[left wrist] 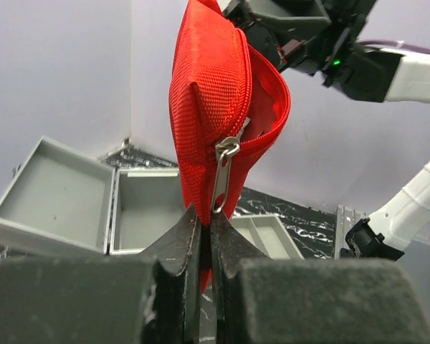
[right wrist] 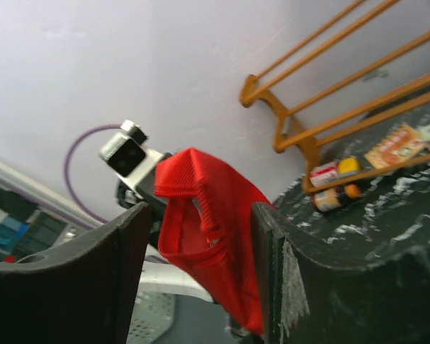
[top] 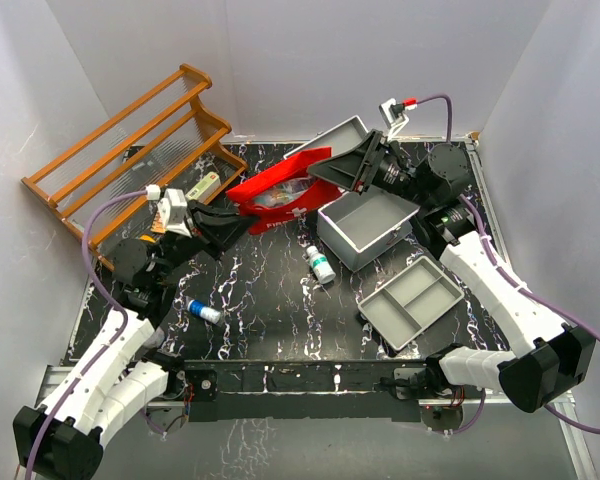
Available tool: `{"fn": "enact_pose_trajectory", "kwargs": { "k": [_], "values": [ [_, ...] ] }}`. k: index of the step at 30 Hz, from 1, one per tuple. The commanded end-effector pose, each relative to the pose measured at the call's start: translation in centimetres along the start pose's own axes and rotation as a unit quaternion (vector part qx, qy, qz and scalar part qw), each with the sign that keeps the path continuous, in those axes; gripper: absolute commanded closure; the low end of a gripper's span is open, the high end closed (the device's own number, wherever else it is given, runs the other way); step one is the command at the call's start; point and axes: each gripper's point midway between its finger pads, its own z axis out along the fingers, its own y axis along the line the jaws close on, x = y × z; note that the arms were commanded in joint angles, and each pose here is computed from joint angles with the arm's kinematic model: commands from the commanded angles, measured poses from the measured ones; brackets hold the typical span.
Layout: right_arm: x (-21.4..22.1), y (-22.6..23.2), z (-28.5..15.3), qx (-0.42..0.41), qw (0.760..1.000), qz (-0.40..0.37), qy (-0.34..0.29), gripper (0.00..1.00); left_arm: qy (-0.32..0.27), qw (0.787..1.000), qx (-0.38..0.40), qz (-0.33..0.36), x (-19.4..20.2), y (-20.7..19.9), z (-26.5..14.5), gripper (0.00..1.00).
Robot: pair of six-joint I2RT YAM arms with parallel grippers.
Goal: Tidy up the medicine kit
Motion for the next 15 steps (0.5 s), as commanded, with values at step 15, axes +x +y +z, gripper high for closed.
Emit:
{"fn": "enact_pose_trajectory", "kwargs": {
  "k": [15],
  "values": [
    [0.3, -12.4, -2.7, 0.264, 0.945, -0.193, -0.008, 0.40, 0.160, 0.962, -0.222, -0.006, 9.0, 8.6, -4.2, 1.00]
  ]
}}
